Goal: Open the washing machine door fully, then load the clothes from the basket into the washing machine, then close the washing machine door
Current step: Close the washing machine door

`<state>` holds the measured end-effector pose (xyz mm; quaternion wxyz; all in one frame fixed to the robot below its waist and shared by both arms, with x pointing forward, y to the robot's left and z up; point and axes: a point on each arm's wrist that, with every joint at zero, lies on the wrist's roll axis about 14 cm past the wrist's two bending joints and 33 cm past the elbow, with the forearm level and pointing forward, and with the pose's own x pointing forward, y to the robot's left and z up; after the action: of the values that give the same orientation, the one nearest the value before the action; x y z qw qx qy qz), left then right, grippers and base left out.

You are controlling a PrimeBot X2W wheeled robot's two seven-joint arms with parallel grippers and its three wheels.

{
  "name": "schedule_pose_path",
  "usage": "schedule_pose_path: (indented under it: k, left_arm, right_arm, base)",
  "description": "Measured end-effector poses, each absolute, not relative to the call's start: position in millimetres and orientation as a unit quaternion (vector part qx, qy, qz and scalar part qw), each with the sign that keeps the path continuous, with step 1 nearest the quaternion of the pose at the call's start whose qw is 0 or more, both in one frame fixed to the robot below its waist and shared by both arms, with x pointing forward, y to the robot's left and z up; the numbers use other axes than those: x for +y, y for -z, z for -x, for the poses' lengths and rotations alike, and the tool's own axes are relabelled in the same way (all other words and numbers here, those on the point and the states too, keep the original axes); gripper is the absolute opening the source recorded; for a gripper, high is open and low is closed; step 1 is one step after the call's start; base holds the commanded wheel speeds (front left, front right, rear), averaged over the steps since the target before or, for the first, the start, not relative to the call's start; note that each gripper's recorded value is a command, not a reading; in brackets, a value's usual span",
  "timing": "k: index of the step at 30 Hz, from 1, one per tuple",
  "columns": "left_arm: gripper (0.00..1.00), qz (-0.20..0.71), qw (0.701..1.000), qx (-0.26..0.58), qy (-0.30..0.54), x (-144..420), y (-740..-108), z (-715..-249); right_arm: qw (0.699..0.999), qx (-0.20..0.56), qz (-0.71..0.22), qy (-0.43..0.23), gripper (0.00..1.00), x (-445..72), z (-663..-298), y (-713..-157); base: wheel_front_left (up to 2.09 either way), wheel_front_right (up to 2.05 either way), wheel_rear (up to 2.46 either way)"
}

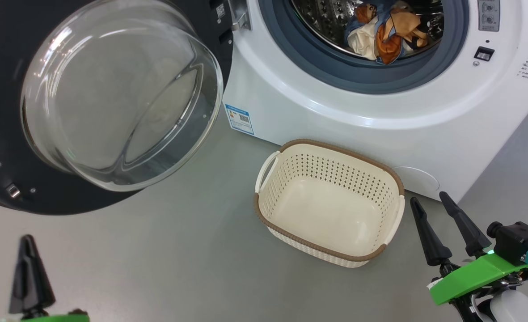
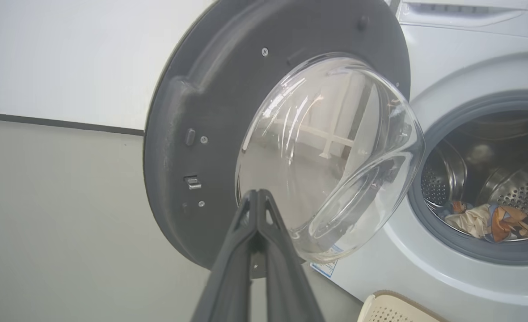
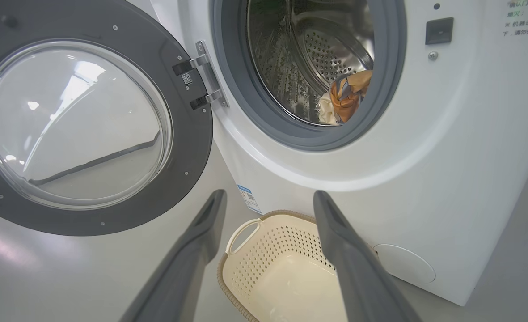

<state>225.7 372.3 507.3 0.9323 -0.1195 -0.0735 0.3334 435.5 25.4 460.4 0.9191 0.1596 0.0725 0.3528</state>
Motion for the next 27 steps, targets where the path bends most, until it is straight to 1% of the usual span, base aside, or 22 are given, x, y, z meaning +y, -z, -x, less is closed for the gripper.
schedule_pose_path:
  k: [4, 12, 15, 18, 21, 27]
  left_arm:
    - [0.0, 0.114, 0.926, -0.125, -0.337, 386, -538, -233]
    - [0.0, 0.095, 0.908, -0.257, -0.316, 420, -628, -244]
    - [0.0, 0.117, 0.894, -0.3, -0.312, 442, -655, -241]
    - [0.0, 0.137, 0.884, -0.321, -0.311, 464, -671, -240]
    - [0.0, 0.19, 0.862, -0.344, -0.321, 492, -679, -237]
    - [0.0, 0.276, 0.836, -0.327, -0.344, 537, -673, -236]
  right_arm:
    - [0.919, 0.076, -0.162, -0.351, 1.0, 25, -437, -457]
    - [0.917, 0.084, -0.17, -0.351, 1.0, 29, -435, -452]
    - [0.917, 0.087, -0.173, -0.349, 1.0, 28, -434, -449]
    - [0.917, 0.09, -0.175, -0.346, 1.0, 26, -433, -447]
    - [0.918, 0.093, -0.177, -0.342, 1.0, 24, -433, -444]
    - [0.92, 0.095, -0.18, -0.335, 1.0, 19, -436, -441]
  base:
    - [0.0, 0.0, 0.0]
    - [0.0, 0.0, 0.0]
    - [0.0, 0.0, 0.0]
    - [0.0, 0.0, 0.0]
    - [0.0, 0.0, 0.0]
    - [0.0, 0.0, 0.0]
